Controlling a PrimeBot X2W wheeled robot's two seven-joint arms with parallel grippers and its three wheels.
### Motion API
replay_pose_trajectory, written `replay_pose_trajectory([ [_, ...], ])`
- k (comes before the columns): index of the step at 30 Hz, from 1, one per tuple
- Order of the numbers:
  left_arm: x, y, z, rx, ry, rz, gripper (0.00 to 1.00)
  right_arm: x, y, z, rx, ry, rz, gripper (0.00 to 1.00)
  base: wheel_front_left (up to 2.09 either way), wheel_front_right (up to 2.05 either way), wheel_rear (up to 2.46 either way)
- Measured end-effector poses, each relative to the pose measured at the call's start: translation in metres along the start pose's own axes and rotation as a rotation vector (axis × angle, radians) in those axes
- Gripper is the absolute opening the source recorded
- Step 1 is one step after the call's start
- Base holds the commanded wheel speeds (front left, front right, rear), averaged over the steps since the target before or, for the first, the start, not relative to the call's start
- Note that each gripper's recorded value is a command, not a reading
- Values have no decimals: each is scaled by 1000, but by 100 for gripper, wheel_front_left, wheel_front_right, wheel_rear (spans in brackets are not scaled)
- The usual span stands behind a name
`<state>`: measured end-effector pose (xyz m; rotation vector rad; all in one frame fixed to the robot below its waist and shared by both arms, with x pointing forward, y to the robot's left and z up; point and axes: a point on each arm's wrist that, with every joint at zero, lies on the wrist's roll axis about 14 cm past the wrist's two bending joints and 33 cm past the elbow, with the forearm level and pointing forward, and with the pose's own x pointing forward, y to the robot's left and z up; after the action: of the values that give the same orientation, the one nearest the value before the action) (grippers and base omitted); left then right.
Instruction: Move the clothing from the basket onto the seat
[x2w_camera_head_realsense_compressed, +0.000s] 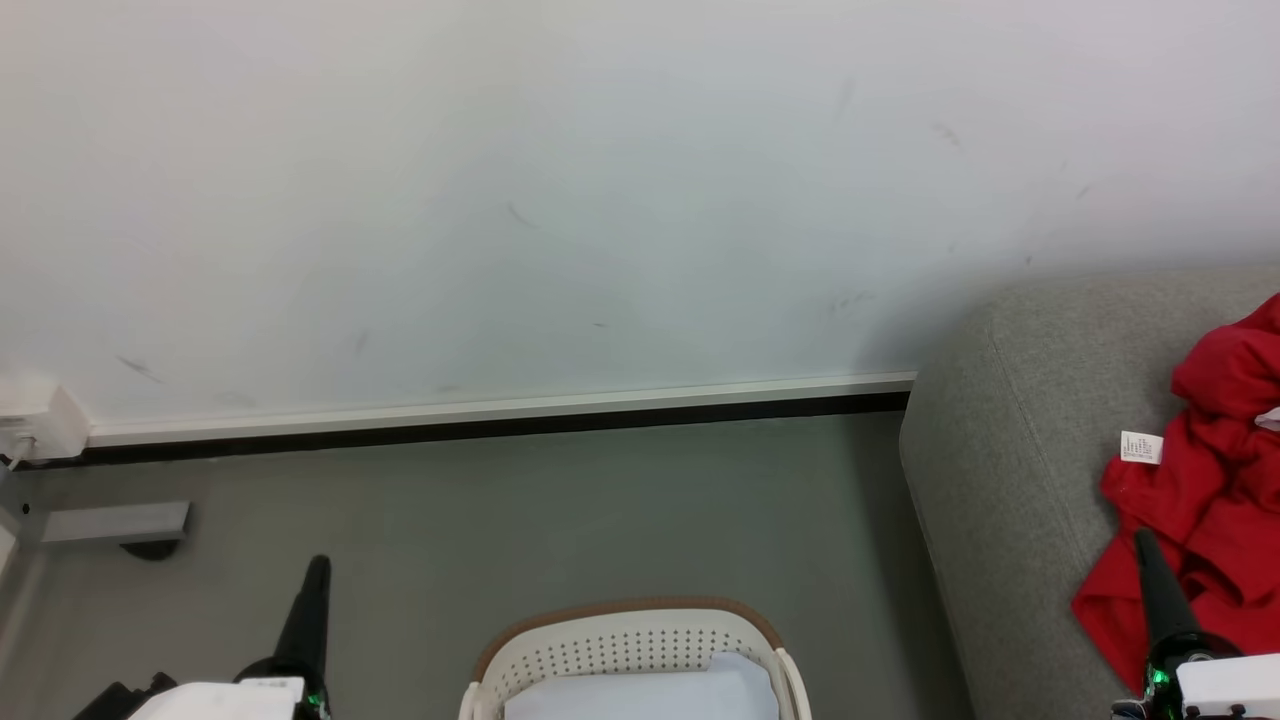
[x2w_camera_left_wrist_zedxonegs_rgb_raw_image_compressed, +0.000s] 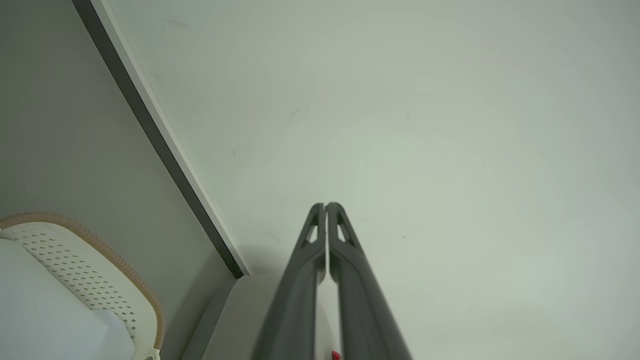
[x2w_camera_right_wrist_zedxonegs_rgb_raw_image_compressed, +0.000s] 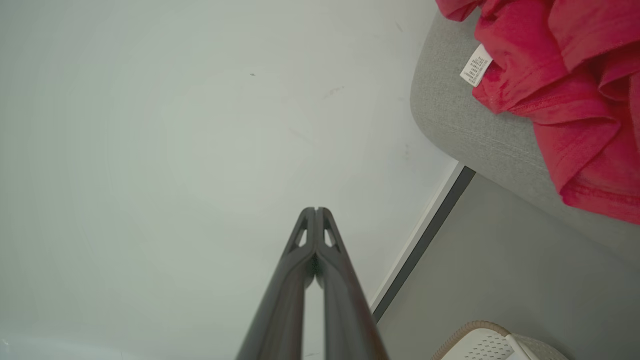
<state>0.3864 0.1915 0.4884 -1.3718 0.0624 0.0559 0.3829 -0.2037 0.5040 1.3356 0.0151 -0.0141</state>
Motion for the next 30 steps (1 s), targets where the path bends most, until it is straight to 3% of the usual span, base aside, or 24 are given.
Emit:
replay_pose_trajectory([
  [30,0,-13,9,-190,-1,-61,0,4,1,-3,222,0,10,0,0,0,0],
])
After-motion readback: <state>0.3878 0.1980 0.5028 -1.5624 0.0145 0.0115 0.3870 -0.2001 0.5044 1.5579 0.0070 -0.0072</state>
